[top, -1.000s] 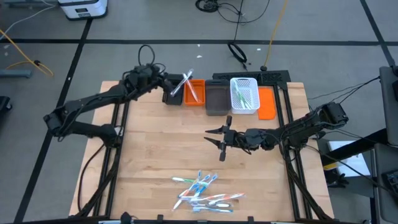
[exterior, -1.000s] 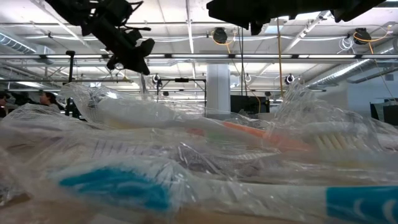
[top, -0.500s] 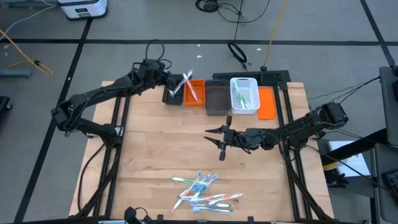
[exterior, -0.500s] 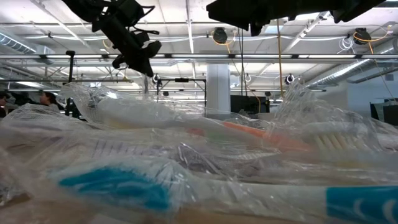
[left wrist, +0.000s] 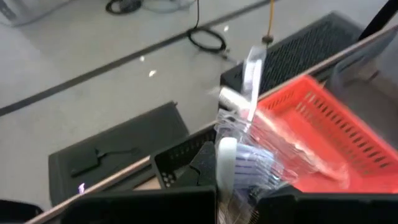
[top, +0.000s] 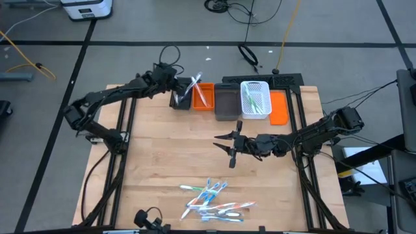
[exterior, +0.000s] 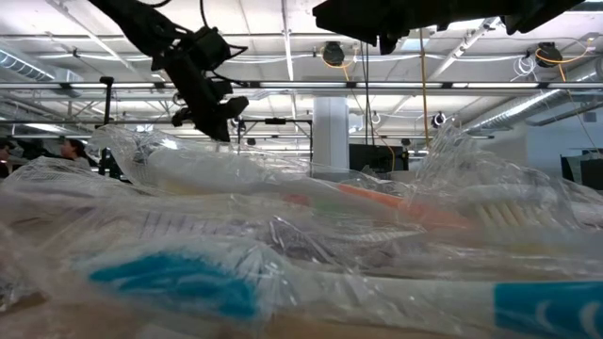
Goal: Pick & Place Toothbrushes
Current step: Put the purple toothbrush into the black basket
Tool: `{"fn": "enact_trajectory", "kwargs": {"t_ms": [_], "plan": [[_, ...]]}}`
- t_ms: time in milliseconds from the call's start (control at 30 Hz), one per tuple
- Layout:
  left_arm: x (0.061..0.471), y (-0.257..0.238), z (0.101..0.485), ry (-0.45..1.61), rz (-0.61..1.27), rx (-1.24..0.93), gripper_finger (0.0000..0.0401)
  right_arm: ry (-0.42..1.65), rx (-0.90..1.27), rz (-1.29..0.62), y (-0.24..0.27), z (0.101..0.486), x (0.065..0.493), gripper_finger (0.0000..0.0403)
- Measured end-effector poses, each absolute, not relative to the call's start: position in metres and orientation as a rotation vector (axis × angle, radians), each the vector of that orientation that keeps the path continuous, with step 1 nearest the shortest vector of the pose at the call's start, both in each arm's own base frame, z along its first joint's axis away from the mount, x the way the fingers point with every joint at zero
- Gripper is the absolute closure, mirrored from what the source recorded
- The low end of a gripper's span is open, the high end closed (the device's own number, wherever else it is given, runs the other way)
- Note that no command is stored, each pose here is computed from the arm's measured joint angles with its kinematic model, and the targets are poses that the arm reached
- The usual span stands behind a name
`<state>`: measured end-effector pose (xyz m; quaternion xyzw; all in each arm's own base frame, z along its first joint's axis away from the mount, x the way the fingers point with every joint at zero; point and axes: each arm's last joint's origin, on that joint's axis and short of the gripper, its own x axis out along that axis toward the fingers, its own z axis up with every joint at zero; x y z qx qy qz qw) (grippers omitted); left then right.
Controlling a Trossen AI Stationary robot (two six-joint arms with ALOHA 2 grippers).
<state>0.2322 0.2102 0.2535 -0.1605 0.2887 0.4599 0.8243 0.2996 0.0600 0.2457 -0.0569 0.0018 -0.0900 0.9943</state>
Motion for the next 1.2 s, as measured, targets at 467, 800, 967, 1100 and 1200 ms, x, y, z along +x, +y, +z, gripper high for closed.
{"fn": "enact_trajectory", "kwargs": {"t_ms": [467, 800, 967, 1100, 1200], "plan": [[0.256, 0.225, 0.243, 0.757, 0.953, -0.343, 0.0397, 0.004, -0.114, -0.18, 0.06, 0.246, 0.3, 0.0298], [0.259, 0.224, 0.24, 0.783, 0.938, -0.308, 0.0364, 0.004, -0.114, -0.18, 0.06, 0.246, 0.3, 0.0298], [0.259, 0.224, 0.24, 0.789, 0.934, -0.302, 0.0335, 0.004, -0.114, -0.18, 0.06, 0.246, 0.3, 0.0298], [0.259, 0.224, 0.24, 0.789, 0.935, -0.302, 0.03, 0.005, -0.114, -0.18, 0.06, 0.246, 0.3, 0.0298], [0.259, 0.224, 0.24, 0.788, 0.935, -0.302, 0.0276, 0.005, -0.114, -0.18, 0.06, 0.246, 0.3, 0.0298]]}}
